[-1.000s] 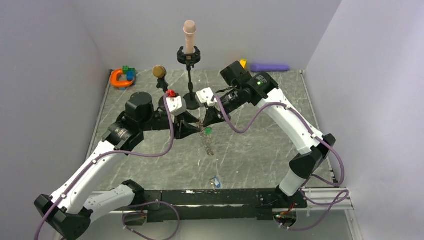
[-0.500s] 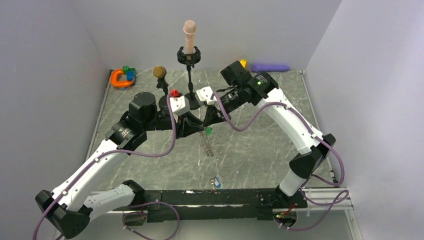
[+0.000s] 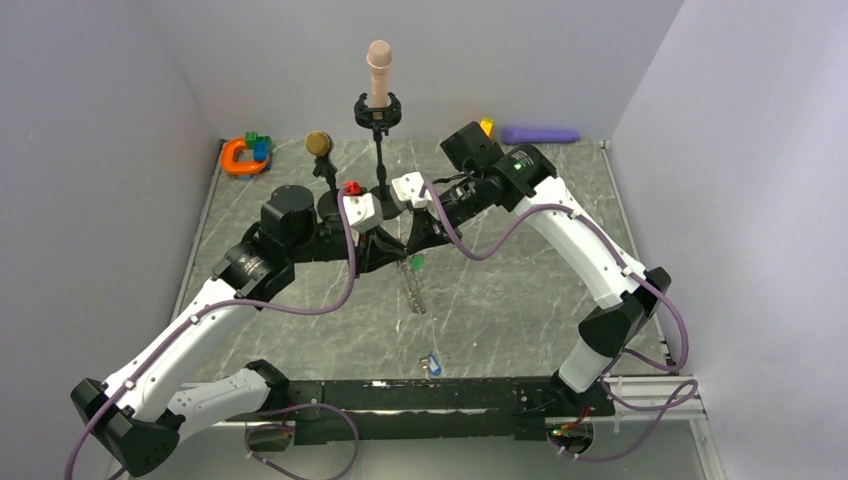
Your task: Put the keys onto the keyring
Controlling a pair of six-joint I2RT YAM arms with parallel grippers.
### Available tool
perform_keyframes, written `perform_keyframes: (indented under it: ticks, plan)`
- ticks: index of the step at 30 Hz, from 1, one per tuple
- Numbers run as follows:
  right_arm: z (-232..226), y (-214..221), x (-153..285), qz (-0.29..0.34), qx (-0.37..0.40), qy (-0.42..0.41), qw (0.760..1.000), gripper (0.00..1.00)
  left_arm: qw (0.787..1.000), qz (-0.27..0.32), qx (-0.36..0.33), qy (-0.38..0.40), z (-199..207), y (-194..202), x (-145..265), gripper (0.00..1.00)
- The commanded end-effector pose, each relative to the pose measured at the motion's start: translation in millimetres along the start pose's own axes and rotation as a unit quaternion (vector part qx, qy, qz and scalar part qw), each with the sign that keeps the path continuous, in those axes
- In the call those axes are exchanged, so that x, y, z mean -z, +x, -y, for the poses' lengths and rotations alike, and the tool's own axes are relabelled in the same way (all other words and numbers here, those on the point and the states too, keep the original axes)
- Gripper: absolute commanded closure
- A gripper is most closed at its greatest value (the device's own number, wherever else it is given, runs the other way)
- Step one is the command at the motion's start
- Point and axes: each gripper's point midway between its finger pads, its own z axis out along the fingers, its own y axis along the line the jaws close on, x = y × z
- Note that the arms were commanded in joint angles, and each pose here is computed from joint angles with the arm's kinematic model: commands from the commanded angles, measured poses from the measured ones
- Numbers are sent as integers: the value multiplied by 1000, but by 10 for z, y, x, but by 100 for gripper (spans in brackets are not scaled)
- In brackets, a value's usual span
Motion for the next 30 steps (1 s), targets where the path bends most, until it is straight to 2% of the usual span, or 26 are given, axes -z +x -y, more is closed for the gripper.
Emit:
perform_keyframes:
  ticks: [1,6,10,12,18,25,30]
  plan:
    - [16,-276,68,40,46,15,998,100,1000,-7,-7,-4,5,-2,11,75]
    - [16,-278,66,41,45,15,998,100,1000,-9,-7,-5,-2,6,8,76]
    - [20,-284,62,43,43,16,998,100,1000,-12,-5,-4,-8,10,-7,90]
    - [17,-292,70,45,42,17,998,100,1000,-18,-3,-5,-13,31,-9,100]
    - [12,-300,69,51,33,19,998,100,999,-14,-13,-26,-49,9,46,100]
    - [40,-309,73,66,18,33,997,98,996,59,-20,-66,-80,-232,139,100]
    - [52,-307,75,69,15,40,997,90,993,87,-17,-79,-91,-295,173,100]
